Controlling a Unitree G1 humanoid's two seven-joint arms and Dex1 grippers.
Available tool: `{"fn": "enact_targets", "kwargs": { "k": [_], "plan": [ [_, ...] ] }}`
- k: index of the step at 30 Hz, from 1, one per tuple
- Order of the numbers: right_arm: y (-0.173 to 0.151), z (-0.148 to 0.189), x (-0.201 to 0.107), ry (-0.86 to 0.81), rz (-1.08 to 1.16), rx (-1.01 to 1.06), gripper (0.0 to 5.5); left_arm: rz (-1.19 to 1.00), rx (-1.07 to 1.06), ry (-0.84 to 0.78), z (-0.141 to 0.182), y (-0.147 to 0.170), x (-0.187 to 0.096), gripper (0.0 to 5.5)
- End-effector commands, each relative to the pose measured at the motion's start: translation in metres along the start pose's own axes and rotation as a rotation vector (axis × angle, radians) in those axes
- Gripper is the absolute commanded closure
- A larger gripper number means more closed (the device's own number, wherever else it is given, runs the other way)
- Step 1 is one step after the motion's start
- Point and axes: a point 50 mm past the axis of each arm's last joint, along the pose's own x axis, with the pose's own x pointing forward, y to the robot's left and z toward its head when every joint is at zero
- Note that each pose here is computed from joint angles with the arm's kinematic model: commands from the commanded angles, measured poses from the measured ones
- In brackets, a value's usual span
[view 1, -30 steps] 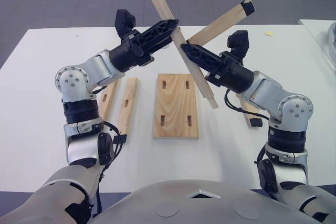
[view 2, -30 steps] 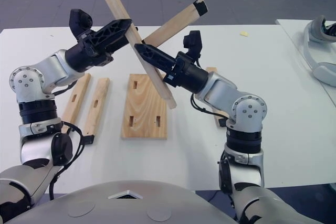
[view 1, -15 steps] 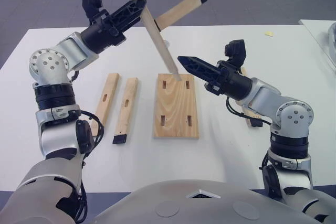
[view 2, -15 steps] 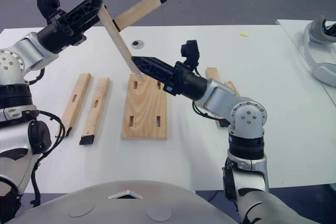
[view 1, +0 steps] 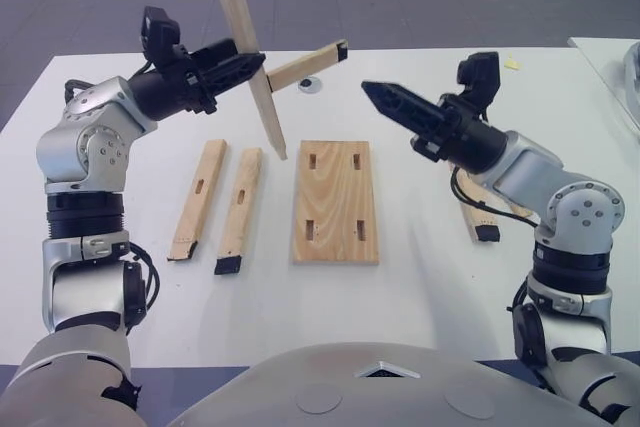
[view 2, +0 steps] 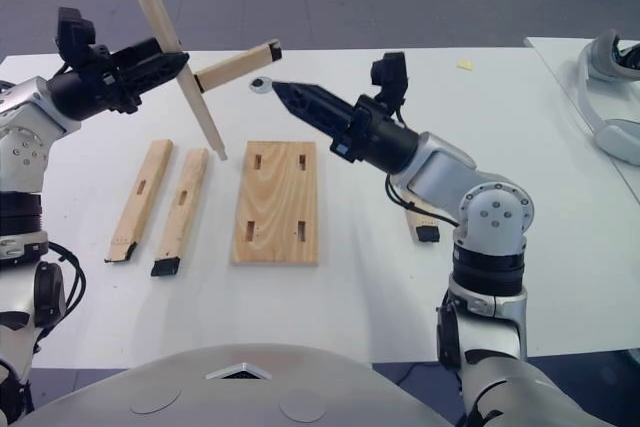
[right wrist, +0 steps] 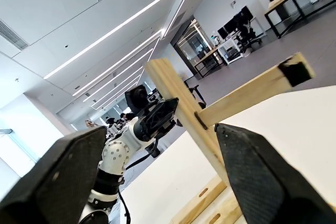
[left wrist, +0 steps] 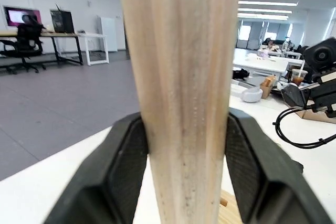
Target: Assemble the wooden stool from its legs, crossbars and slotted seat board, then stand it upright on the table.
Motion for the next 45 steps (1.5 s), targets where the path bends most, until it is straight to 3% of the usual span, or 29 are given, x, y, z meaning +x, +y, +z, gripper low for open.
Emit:
{"fn": "enact_targets", "kwargs": {
  "k": [1, 7, 13, 19, 26, 45],
  "plan": [
    [-0.008, 0.036, -0.011, -0.074, -0.092, -0.112, 1.69, -0.042, 0.112, -0.181, 0.024, -0.006, -0.005, 3.44],
    [-0.017, 0.076, -0.036, -0.143, -0.203, -0.228, 1.69, -0.368, 0.135, -0.09, 0.012, -0.036, -0.024, 3.44],
    [-0.023, 0.075, -0.037, -0.113, -0.217, -0.227, 1.69, -0.368, 0.068, -0.151, -0.001, -0.043, -0.024, 3.44],
    [-0.025, 0.074, -0.032, -0.089, -0.206, -0.203, 1.69, -0.435, -0.08, -0.145, -0.033, -0.08, -0.024, 3.44],
    [-0.027, 0.07, -0.032, -0.079, -0.217, -0.19, 1.69, -0.559, 0.048, -0.037, -0.032, -0.073, -0.025, 3.44],
    [-0.029, 0.067, -0.035, -0.083, -0.241, -0.184, 1.69, -0.533, 0.034, -0.06, -0.053, -0.088, -0.03, 3.44]
  ]
}}
